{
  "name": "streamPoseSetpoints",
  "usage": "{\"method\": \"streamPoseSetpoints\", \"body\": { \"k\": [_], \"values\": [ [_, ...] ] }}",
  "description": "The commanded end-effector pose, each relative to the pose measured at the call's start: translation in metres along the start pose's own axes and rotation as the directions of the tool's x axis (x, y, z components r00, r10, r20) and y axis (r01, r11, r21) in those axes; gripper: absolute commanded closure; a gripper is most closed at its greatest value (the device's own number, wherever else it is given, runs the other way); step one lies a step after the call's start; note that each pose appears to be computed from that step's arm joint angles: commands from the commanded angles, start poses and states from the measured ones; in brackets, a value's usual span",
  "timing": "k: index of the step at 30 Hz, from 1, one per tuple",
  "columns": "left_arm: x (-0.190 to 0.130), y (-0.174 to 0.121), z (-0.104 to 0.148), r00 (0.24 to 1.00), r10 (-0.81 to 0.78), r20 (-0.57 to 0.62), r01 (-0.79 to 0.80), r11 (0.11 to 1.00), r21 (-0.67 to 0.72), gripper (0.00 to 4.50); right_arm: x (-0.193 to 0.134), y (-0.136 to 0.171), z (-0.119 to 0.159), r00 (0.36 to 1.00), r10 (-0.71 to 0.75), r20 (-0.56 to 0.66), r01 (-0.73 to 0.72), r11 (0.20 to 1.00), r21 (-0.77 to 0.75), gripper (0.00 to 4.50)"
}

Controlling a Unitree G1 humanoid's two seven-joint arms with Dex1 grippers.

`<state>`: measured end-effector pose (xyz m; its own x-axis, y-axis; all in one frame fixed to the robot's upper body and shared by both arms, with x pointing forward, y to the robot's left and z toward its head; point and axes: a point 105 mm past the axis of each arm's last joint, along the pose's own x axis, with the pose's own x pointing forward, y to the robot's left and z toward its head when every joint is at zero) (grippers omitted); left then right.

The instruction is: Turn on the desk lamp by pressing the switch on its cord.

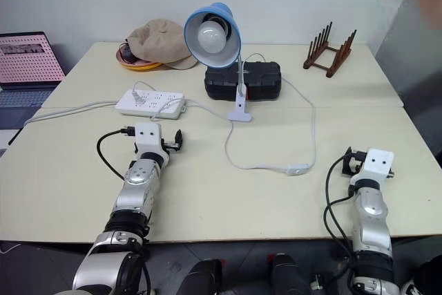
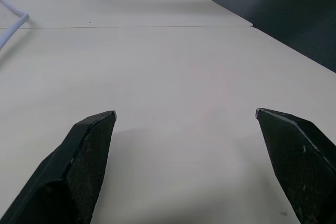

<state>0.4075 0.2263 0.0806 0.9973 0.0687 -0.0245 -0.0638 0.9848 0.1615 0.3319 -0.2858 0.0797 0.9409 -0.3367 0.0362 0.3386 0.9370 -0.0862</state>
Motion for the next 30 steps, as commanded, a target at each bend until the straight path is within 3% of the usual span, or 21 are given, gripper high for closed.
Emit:
{"method": "streamPoseSetpoints", "body": {
  "k": [1, 5, 14, 17, 18, 20, 22, 25, 27, 30],
  "values": [
    [-0.002, 0.011, 0.007, 1.000, 0.008, 0.018, -0.008, 1.000, 0.006, 0.00, -0.001, -0.001, 0.018, 0.998, 0.005, 0.062, -0.004, 1.000, -0.014, 0.03],
    [-0.002, 0.013, 0.012, 0.999, 0.024, 0.025, -0.024, 0.999, 0.022, 0.00, -0.004, -0.008, 0.014, 0.999, -0.011, 0.050, 0.012, 0.999, -0.030, 0.03],
    [-0.009, -0.004, 0.026, 0.986, -0.160, 0.037, 0.155, 0.983, 0.102, 0.00, -0.014, -0.015, 0.017, 0.998, 0.037, 0.049, -0.032, 0.996, -0.088, 0.03],
    [-0.013, -0.007, 0.038, 0.963, -0.263, 0.054, 0.258, 0.962, 0.094, 0.00, -0.019, 0.000, 0.031, 0.970, 0.240, 0.039, -0.234, 0.966, -0.110, 0.03],
    [-0.016, -0.013, 0.047, 0.940, -0.331, 0.076, 0.324, 0.942, 0.090, 0.00, -0.023, 0.010, 0.035, 0.924, 0.382, 0.005, -0.377, 0.913, -0.154, 0.03],
    [-0.023, -0.026, 0.058, 0.895, -0.437, 0.090, 0.429, 0.898, 0.099, 0.00, -0.040, 0.026, 0.029, 0.762, 0.628, -0.158, -0.646, 0.723, -0.244, 0.03],
    [-0.037, -0.043, 0.066, 0.822, -0.561, 0.100, 0.550, 0.827, 0.118, 0.00, -0.054, 0.030, 0.024, 0.613, 0.731, -0.299, -0.790, 0.551, -0.271, 0.03],
    [-0.061, -0.066, 0.078, 0.693, -0.714, 0.097, 0.697, 0.699, 0.162, 0.00, -0.063, 0.034, 0.031, 0.469, 0.799, -0.376, -0.880, 0.388, -0.273, 0.03],
    [-0.088, -0.088, 0.090, 0.538, -0.839, 0.082, 0.806, 0.541, 0.241, 0.00, -0.061, 0.043, 0.040, 0.340, 0.838, -0.427, -0.933, 0.244, -0.265, 0.03],
    [-0.113, -0.103, 0.099, 0.398, -0.915, 0.070, 0.875, 0.401, 0.272, 0.00, -0.053, 0.056, 0.046, 0.232, 0.854, -0.466, -0.962, 0.131, -0.238, 0.03]
  ]
}}
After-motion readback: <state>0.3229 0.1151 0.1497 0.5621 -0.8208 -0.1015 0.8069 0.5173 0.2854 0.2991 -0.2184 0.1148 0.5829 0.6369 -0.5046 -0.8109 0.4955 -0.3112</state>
